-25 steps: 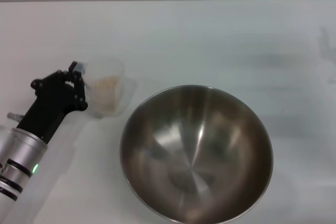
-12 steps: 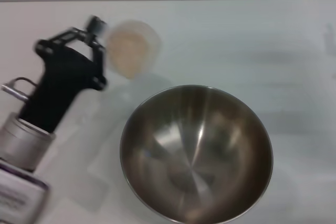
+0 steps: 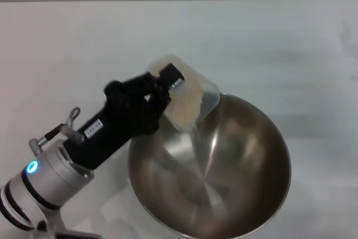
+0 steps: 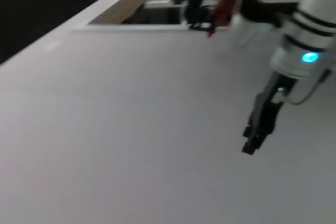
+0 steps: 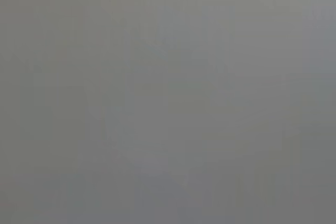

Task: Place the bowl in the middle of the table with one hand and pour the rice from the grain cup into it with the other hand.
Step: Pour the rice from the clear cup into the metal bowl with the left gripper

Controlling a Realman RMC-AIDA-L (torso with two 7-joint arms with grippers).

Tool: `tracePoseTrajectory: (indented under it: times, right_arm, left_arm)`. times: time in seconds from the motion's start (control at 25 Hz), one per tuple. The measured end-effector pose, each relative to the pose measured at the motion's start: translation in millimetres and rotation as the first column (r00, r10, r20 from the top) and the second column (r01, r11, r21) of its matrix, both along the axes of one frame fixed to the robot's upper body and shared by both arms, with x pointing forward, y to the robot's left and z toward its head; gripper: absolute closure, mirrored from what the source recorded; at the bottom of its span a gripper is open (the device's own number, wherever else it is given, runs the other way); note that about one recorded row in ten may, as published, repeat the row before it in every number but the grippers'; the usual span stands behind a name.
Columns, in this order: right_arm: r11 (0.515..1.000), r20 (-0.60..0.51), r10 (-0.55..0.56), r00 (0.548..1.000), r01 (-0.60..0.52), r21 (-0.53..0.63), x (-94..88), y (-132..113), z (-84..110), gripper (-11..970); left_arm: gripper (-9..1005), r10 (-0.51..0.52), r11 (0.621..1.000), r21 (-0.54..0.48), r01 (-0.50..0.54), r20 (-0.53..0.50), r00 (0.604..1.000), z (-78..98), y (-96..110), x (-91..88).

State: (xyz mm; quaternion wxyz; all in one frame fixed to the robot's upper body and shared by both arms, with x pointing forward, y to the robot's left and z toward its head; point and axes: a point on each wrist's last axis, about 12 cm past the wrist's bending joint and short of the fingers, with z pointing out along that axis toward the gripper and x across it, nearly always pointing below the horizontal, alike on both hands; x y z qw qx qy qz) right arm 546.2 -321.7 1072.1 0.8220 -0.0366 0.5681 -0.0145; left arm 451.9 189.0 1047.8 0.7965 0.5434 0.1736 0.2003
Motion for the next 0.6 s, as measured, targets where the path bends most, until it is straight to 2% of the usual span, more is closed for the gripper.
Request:
tracePoseTrajectory:
  times: [0.12,0.16,0.2,0.24,0.32,0.6]
  right_arm:
    - [1.000,-0.002,0.001,1.000,-0.001,-0.001,0.0,0.4,-0.5,463]
    - [1.000,-0.002,0.001,1.000,-0.001,-0.001,0.0,0.4,-0.5,463]
    - [1.000,-0.003,0.001,1.000,-0.001,-0.001,-0.2,0.7,-0.7,463]
    - [1.000,-0.004,0.001,1.000,-0.001,-0.001,-0.3,0.8,-0.9,463]
    - [1.000,-0.007,-0.001,1.000,0.001,-0.002,-0.7,0.4,-1.5,463]
    - [1.000,-0.014,-0.003,1.000,0.003,-0.013,-0.1,-1.4,-2.0,463]
  left_arm:
    - [947,0.028,0.993,0.107,-0.042,0.123,0.992,-3.7,-2.3,-2.3]
    - [946,0.028,0.993,0.107,-0.042,0.123,0.992,-3.7,-2.3,-2.3]
    - [945,0.050,0.983,0.164,-0.083,0.197,0.979,-5.8,-2.9,-2.9]
    - [945,0.050,0.983,0.164,-0.083,0.197,0.979,-5.8,-2.9,-2.9]
    - [943,0.068,0.970,0.208,-0.129,0.274,0.959,-6.9,-2.3,-3.5]
    - [938,0.085,0.955,0.237,-0.176,0.351,0.933,-7.3,-1.8,-5.8]
